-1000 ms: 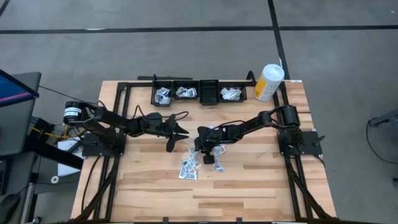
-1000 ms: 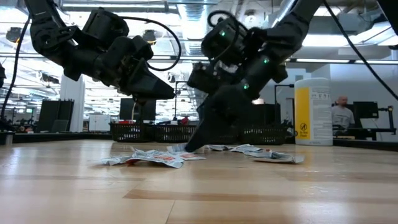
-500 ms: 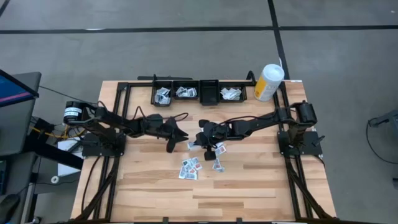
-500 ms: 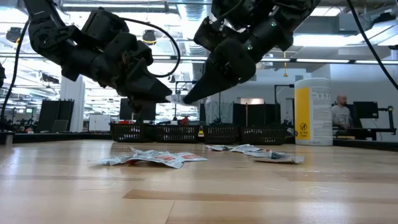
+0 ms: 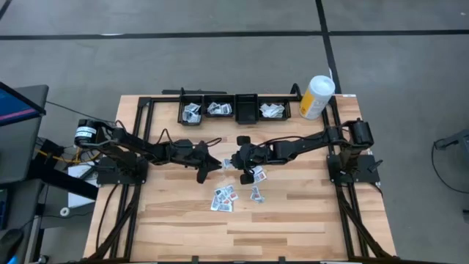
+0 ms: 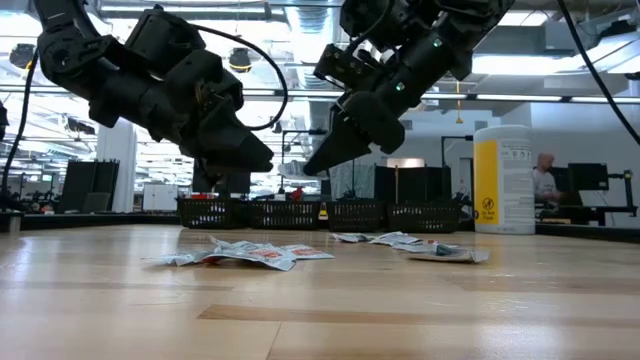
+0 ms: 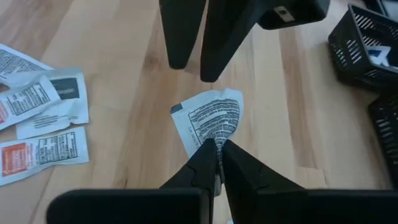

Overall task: Pick & Place First Aid Supplies
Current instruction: Put the black towelette pack into the middle left black bin

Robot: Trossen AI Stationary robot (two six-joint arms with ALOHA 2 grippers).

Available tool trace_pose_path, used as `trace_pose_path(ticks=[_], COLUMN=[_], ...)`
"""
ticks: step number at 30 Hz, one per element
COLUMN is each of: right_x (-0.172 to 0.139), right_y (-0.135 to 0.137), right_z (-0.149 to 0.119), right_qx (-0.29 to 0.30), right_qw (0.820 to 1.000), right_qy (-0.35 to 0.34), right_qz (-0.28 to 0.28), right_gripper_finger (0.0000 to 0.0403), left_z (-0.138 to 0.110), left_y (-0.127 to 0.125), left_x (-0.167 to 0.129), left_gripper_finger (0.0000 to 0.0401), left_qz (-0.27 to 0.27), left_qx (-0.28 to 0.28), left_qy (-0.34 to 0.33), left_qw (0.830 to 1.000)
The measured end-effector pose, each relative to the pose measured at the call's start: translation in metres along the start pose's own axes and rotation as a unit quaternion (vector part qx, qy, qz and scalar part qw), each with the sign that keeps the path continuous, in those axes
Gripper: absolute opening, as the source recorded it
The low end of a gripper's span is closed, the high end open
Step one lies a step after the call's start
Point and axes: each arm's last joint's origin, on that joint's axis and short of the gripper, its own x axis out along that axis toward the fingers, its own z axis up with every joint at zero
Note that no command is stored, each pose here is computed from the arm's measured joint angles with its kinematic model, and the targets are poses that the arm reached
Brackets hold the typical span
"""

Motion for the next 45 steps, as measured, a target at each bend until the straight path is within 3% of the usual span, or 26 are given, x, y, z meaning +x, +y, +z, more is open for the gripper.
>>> trace_pose_path(ticks=[10,21,27,30,36,45], right_x=[0.0,-0.001,-0.001,-0.001,-0.001,-0.001], right_y=[-0.002,-0.004,-0.004,-0.004,-0.004,-0.004], right_z=[0.004,0.012,0.012,0.012,0.012,0.011], right_qx=[0.0,0.008,0.009,0.009,0.012,0.012], right_qw=[1.0,0.998,0.998,0.998,0.998,0.998], right_qy=[-0.013,-0.056,-0.057,-0.056,-0.056,-0.048], right_qz=[-0.026,-0.037,-0.037,-0.036,-0.035,-0.033], right_gripper_finger=[0.0017,0.0014,0.0019,0.0025,0.0042,0.0096], left_z=[-0.001,0.003,-0.005,-0.009,-0.01,-0.009], left_y=[-0.003,-0.004,0.0,0.002,0.002,0.002], left_x=[0.0,0.002,0.008,0.011,0.014,0.014], left_gripper_finger=[0.0102,0.0102,0.01,0.0083,0.0009,0.0004], left_qz=[0.066,0.066,0.072,0.075,0.071,0.069], left_qx=[0.004,0.011,0.013,0.013,0.025,0.035], left_qy=[-0.028,-0.064,-0.049,-0.043,-0.053,-0.058], left_qw=[0.997,0.996,0.996,0.996,0.996,0.995])
